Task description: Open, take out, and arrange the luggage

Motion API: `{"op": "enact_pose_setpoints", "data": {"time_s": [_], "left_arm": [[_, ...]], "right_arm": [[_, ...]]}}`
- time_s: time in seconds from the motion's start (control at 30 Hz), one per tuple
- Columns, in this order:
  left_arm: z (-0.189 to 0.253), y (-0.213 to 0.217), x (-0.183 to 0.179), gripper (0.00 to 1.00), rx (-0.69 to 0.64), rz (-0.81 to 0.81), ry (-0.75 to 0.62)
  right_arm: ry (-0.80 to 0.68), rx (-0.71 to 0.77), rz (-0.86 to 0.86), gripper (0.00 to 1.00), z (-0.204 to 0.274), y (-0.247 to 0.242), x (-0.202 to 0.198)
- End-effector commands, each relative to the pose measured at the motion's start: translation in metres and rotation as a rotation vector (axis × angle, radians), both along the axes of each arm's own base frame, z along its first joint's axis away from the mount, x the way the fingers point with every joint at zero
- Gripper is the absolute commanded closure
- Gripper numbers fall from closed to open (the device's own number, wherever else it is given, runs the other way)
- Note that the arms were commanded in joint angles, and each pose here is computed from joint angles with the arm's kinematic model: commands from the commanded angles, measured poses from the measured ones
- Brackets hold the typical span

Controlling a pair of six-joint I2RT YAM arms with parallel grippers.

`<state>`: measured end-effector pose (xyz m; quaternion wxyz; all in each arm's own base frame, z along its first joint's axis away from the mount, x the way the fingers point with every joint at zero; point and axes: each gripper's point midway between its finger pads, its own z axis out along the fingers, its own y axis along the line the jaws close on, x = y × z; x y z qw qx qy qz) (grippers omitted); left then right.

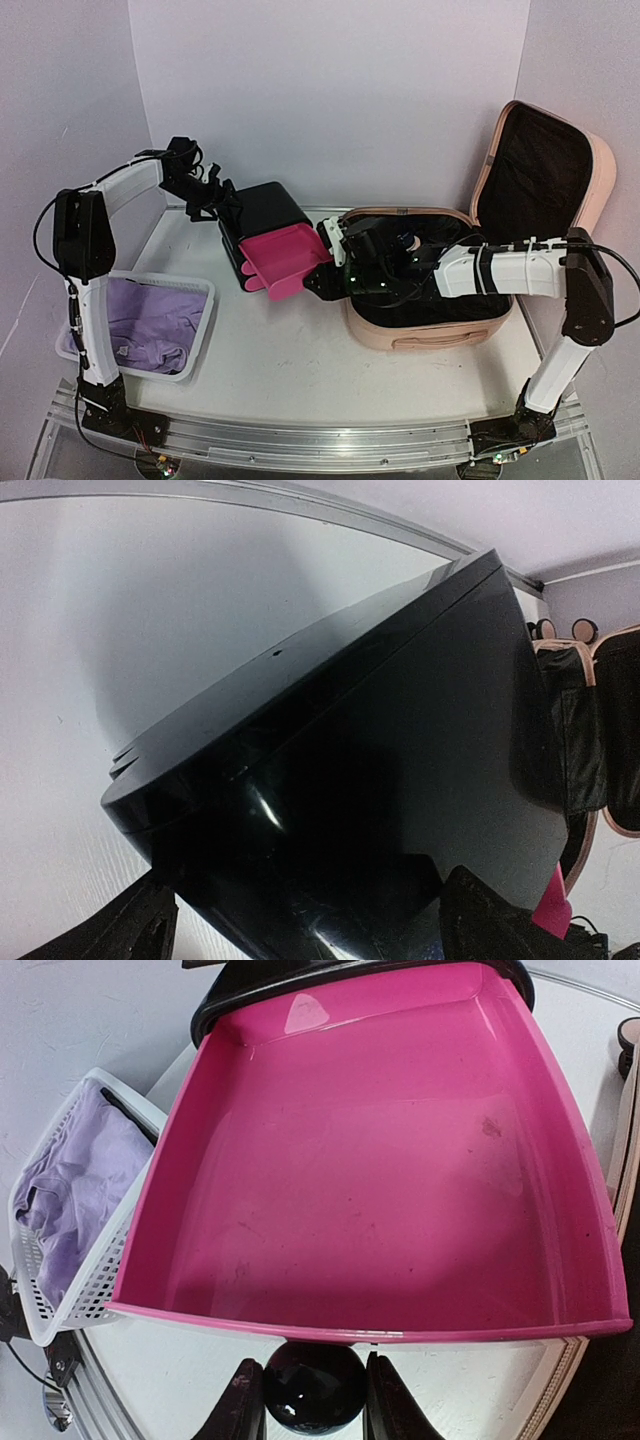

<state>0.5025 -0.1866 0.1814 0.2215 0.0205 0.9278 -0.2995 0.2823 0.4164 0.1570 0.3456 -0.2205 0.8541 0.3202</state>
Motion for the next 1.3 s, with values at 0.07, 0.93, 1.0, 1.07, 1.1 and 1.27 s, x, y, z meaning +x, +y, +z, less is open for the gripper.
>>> {"op": "enact_pose_setpoints", "data": {"time_s": [0.07,0.93,1.0,1.07,1.1,1.27], "left_arm": [[-0.008,-0.004,-0.008,0.11,0.065,-0.033,-0.023],[-0.003,0.002,-0.027,0.13,0.084,-0.045,-0.02],[0.005,0.002,-0.027,0.12,0.077,-0.046,-0.034],[0.016,0.0,-0.027,0.12,0.067,-0.048,-0.054],[0.021,0.0,-0.026,0.12,0.061,-0.049,-0.061],[0.048,-0.003,-0.025,0.12,0.034,-0.05,-0.105]], "right_arm": [[-0.131,0.147,-0.028,0.97,0.062,0.014,0.015],[-0.285,0.13,-0.071,0.82,0.065,0.072,0.08],[-0.265,0.13,-0.069,0.81,0.061,0.071,0.077],[-0.237,0.138,-0.063,0.81,0.057,0.071,0.074],[-0.22,0.145,-0.055,0.81,0.055,0.072,0.071],[-0.176,0.152,-0.034,0.81,0.048,0.073,0.059]]}}
